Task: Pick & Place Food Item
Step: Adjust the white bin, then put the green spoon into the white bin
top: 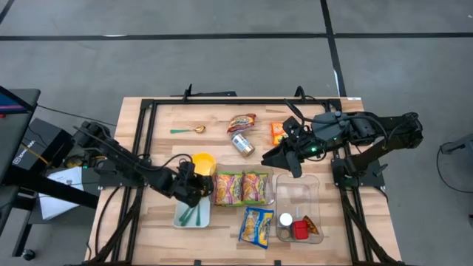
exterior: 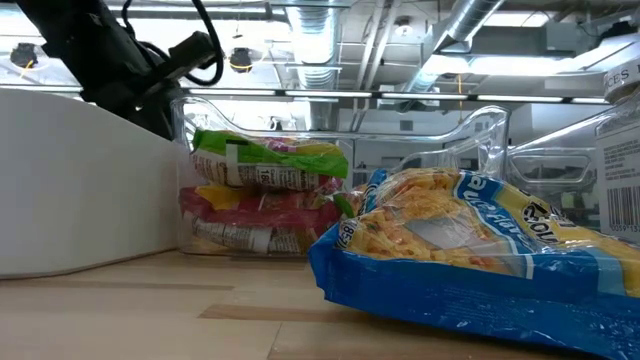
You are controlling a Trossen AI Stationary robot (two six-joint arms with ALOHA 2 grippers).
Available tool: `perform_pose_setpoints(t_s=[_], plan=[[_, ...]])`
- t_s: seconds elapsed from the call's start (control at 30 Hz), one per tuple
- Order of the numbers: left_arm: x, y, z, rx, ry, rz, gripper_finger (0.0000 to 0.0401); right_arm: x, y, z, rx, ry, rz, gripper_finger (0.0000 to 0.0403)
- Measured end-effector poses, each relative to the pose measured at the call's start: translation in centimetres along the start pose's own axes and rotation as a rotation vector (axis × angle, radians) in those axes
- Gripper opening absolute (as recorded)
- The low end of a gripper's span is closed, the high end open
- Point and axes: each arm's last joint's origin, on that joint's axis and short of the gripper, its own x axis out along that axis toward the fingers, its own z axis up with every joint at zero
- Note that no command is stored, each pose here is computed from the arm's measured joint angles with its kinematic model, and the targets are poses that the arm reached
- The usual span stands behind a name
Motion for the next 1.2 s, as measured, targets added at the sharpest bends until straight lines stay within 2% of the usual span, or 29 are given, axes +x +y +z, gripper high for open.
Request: perform_pose_setpoints(t_s=[0.23,0.37,0.57,0.7,0.83,0.93,1.1,1.2], plan=[[-2.0,0.0,-0.9,0.028,0.074,-0.061,0.0,0.0,0.0,0.0,0.0,0.0,0.0,0.0154],[-3.9,-0.3,-0.5,0.1,0.096,-0.132,0.0,0.0,0.0,0.0,0.0,-0.001,0.001,0.0154],[-7.3,-1.1,1.7,0.395,0.051,-0.315,0.0,0.0,-0.2,0.3,-0.034,-0.012,-0.012,0.0154],[-9.3,-1.2,3.9,0.533,-0.093,-0.384,0.0,-0.5,-0.8,0.6,-0.031,-0.045,-0.065,0.0154],[-10.9,-0.8,6.8,0.575,-0.265,-0.377,0.0009,-1.2,-1.5,0.9,0.002,-0.088,-0.147,0.0154],[-11.6,-0.4,8.9,0.64,-0.346,-0.349,0.0026,-1.5,-1.7,1.2,0.026,-0.147,-0.187,0.0154],[-12.0,-0.1,11.7,0.757,-0.461,-0.283,0.0072,-1.7,-1.9,1.4,0.054,-0.221,-0.252,0.0154],[-11.8,0.1,13.0,0.826,-0.485,-0.234,0.0102,-1.8,-2.0,1.5,0.081,-0.258,-0.28,0.0154]])
